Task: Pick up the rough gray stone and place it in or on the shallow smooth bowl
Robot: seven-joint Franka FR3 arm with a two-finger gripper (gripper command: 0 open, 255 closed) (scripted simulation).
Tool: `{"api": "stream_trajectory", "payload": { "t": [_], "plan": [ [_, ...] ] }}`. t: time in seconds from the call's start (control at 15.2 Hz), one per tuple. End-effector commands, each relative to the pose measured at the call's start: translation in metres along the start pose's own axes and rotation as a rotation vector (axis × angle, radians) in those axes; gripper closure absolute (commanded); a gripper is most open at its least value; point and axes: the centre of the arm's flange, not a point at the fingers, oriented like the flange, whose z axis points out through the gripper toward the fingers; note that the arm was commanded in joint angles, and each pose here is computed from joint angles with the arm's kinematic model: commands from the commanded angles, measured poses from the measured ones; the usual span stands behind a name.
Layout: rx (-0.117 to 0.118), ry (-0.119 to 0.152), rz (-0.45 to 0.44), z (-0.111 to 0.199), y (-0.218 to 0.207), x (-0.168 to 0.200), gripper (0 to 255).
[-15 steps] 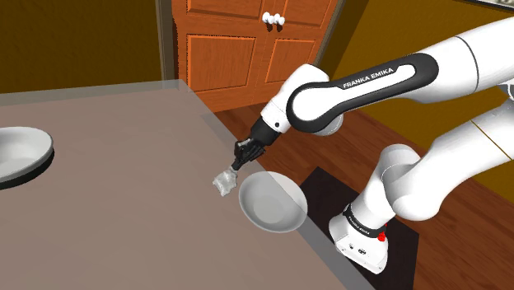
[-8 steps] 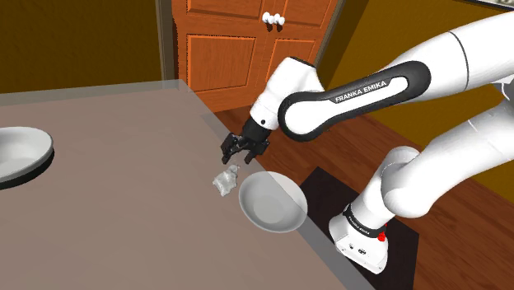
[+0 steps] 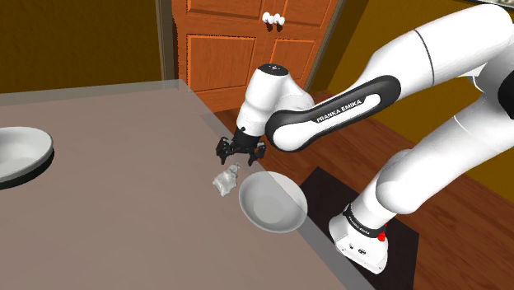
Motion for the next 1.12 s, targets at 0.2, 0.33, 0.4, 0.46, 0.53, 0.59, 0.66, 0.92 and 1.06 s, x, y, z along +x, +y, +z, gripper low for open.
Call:
{"api": "stream_trajectory", "payload": {
  "t": [0.2, 0.33, 0.4, 0.46, 0.53, 0.59, 0.66, 0.92, 1.06],
  "plan": [
    [0.0, 0.001, 0.001, 0.0137, -0.0008, 0.0002, 0],
    [0.0, 0.001, 0.001, 0.0137, -0.0008, 0.0002, 0],
    [0.0, 0.001, 0.001, 0.0137, -0.0008, 0.0002, 0],
    [0.0, 0.001, 0.001, 0.0137, -0.0008, 0.0002, 0],
    [0.0, 0.001, 0.001, 0.0136, -0.0008, 0.0002, 0],
    [0.0, 0.001, 0.001, 0.0136, -0.0008, 0.0002, 255],
    [0.0, 0.001, 0.001, 0.0136, -0.0008, 0.0002, 255],
    [0.0, 0.001, 0.001, 0.013, 0.0003, 0.0004, 255],
    [0.0, 0.001, 0.001, 0.0127, 0.0002, 0.0008, 255]
  ]
}}
